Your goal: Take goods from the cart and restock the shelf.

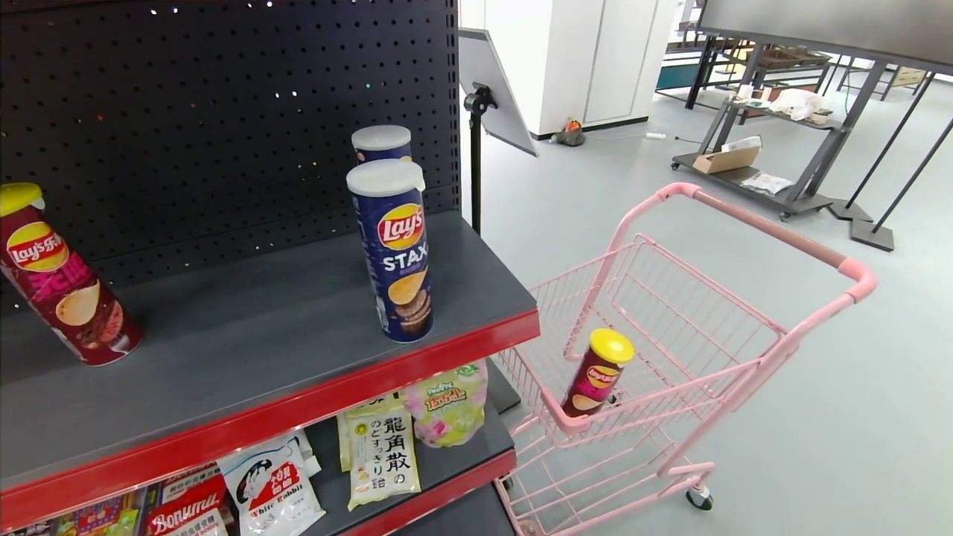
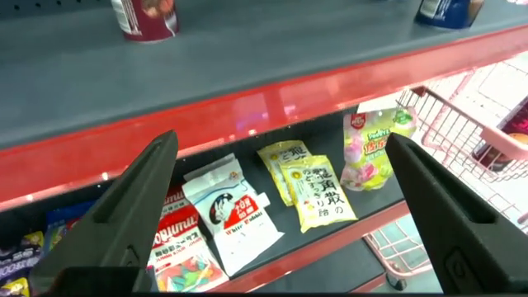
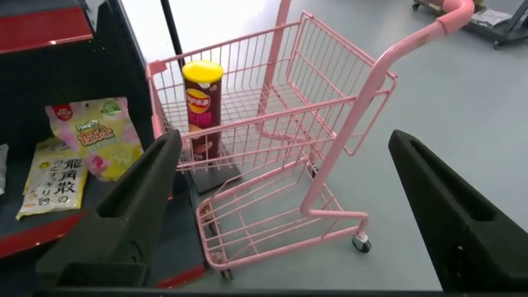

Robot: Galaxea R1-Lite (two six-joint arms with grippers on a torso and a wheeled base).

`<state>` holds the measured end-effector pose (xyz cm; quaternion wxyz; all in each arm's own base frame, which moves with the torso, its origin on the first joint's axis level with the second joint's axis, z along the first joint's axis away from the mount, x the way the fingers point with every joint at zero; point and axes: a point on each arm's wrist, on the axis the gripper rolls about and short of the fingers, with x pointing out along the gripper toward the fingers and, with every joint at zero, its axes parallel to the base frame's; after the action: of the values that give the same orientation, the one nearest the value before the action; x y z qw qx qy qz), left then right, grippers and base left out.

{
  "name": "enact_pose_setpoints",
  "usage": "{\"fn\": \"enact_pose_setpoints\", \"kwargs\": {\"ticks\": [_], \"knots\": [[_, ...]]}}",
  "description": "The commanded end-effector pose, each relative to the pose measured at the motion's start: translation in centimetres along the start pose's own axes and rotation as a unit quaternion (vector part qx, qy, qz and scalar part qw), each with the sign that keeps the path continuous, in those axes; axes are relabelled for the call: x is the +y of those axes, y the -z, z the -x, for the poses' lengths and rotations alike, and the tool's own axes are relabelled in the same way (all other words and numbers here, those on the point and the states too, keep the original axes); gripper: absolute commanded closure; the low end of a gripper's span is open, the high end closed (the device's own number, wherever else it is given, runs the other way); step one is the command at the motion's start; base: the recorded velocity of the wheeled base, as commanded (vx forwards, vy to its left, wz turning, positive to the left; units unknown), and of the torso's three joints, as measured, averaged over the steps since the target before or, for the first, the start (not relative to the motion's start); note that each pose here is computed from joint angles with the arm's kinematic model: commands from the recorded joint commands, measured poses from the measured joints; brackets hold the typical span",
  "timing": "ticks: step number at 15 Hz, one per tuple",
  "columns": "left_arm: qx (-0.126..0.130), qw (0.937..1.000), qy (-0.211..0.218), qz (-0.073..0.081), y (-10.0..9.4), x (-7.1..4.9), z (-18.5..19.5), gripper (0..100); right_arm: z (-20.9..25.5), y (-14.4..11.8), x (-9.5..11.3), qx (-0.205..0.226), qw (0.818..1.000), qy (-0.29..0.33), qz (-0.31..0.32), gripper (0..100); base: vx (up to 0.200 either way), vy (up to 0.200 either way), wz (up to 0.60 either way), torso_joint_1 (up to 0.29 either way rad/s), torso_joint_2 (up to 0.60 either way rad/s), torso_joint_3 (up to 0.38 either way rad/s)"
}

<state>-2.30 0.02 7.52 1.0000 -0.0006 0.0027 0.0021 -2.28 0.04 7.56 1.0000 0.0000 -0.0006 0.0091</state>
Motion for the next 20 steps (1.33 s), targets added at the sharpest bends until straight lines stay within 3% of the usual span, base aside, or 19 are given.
{"fn": "enact_pose_setpoints", "kwargs": {"ticks": [1,9,13,14,15,16,18,20], "knots": [[0.000,1.0000,0.000,0.000,0.0,0.0,0.0,0,0.0,0.0,0.0,0.001,1.000,-0.001,0.000,0,0.000,0.000,0.00,-0.144,0.36,0.227],[0.000,1.0000,0.000,0.000,0.0,0.0,0.0,0,0.0,0.0,0.0,0.000,1.000,0.000,-0.001,0,0.000,0.000,0.00,-0.165,0.45,0.276],[0.000,1.0000,0.000,0.000,0.0,0.0,0.0,0,-0.1,-0.1,0.0,0.007,1.000,-0.005,0.005,0,0.000,0.000,0.00,-0.062,0.18,0.115],[0.000,1.0000,0.000,0.000,0.0,0.0,0.0,0,0.0,-1.7,0.0,0.000,1.000,-0.023,0.006,0,0.000,0.000,0.00,0.000,0.00,0.000],[0.000,1.0000,0.000,0.000,0.0,0.0,0.0,0,-0.8,-5.1,0.1,0.017,0.999,-0.036,-0.002,0,0.000,0.000,0.00,0.000,0.00,0.000],[0.000,1.0000,0.000,0.000,0.0,0.0,0.0,0,-6.3,-14.1,0.1,0.046,0.995,-0.042,-0.084,0,0.000,0.000,0.00,0.000,0.00,0.000],[0.000,1.0000,0.000,0.000,0.0,0.0,0.0,0,-12.6,-14.1,0.6,0.114,0.989,-0.059,-0.075,0,0.000,0.000,0.00,0.000,0.00,0.000],[0.000,1.0000,0.000,0.000,0.0,0.0,0.0,0,-18.6,-10.2,1.1,0.166,0.981,-0.063,-0.077,0,0.000,0.000,0.00,0.000,0.00,0.000]]}}
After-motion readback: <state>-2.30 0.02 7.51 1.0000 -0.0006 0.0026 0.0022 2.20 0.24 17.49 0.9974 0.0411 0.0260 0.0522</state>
